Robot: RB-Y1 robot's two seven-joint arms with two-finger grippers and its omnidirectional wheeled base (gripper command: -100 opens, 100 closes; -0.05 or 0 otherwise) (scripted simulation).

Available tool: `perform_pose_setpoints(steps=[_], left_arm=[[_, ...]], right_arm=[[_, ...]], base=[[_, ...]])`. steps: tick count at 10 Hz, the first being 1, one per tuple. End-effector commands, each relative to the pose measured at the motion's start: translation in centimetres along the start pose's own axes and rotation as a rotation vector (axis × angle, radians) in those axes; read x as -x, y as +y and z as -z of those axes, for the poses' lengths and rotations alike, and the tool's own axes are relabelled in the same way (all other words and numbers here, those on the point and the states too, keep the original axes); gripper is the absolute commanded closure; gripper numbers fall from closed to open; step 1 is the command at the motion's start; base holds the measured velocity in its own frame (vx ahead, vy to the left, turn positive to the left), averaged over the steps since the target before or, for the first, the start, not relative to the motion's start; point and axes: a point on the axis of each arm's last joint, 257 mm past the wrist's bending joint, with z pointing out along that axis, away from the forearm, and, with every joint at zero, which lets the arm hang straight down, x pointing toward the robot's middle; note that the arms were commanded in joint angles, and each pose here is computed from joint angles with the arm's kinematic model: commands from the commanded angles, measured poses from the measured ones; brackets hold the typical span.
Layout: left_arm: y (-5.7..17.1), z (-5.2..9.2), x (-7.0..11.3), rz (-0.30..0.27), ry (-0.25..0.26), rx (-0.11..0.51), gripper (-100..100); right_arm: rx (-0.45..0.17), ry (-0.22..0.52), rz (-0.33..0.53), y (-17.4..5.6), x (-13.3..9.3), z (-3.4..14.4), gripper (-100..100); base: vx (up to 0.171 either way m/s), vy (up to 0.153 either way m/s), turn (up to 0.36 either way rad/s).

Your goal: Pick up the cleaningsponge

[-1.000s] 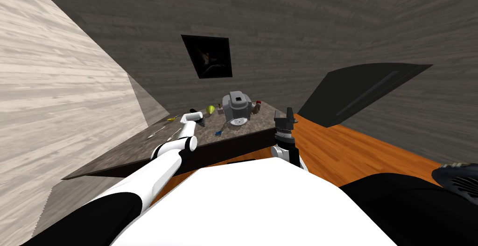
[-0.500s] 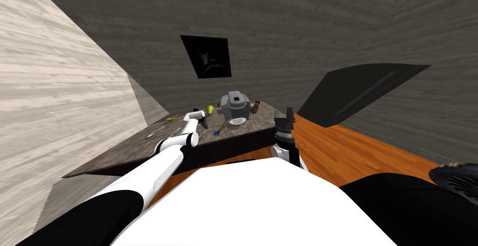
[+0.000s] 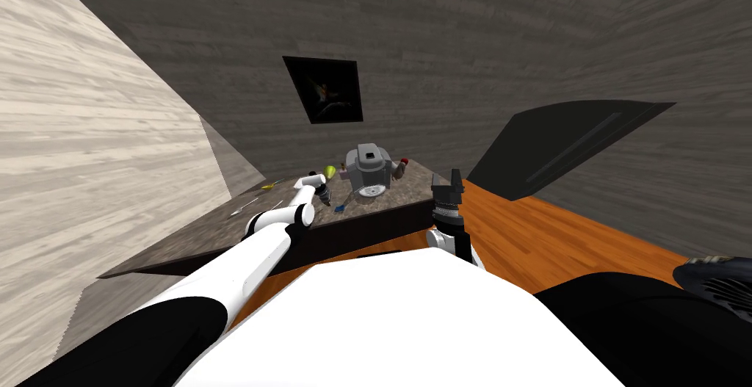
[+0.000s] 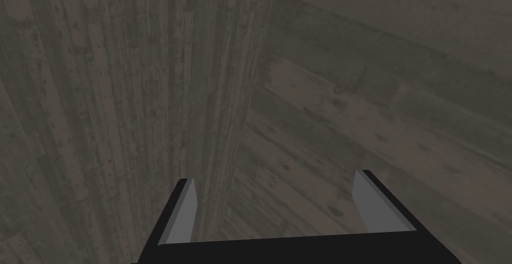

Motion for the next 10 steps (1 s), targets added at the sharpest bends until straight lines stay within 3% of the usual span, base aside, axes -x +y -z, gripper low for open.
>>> perform_pose_setpoints(steps=[1, 2, 3, 5, 7, 9, 10], left_arm=[[1.8, -0.3, -1.3, -0.003, 0.025, 0.076, -100], [3.4, -0.8, -2.1, -0.003, 0.037, 0.13, -100], [1.9, 0.1, -2.2, -0.008, 0.036, 0.089, -100], [3.4, -0.8, -2.1, -0.003, 0.037, 0.131, -100], [5.4, -1.2, -3.3, -0.006, 0.054, 0.2, -100], [5.4, -1.2, -3.3, -0.006, 0.054, 0.2, -100], [6.7, -1.5, -3.9, -0.007, 0.063, 0.242, -100]], right_arm=[[0.0, 0.0, 0.0, 0.0, 0.0, 0.0, 0], [0.0, 0.0, 0.0, 0.0, 0.0, 0.0, 0], [0.0, 0.0, 0.0, 0.0, 0.0, 0.0, 0], [0.0, 0.0, 0.0, 0.0, 0.0, 0.0, 0], [0.0, 0.0, 0.0, 0.0, 0.0, 0.0, 0], [0.0, 0.0, 0.0, 0.0, 0.0, 0.0, 0], [0.0, 0.0, 0.0, 0.0, 0.0, 0.0, 0]], base=[[-0.012, -0.072, 0.004], [-0.009, -0.07, 0.003], [-0.009, -0.048, 0.004], [-0.002, -0.004, -0.001], [0.0, -0.02, 0.002], [0.004, -0.023, 0.0], [0.006, -0.022, -0.002]])
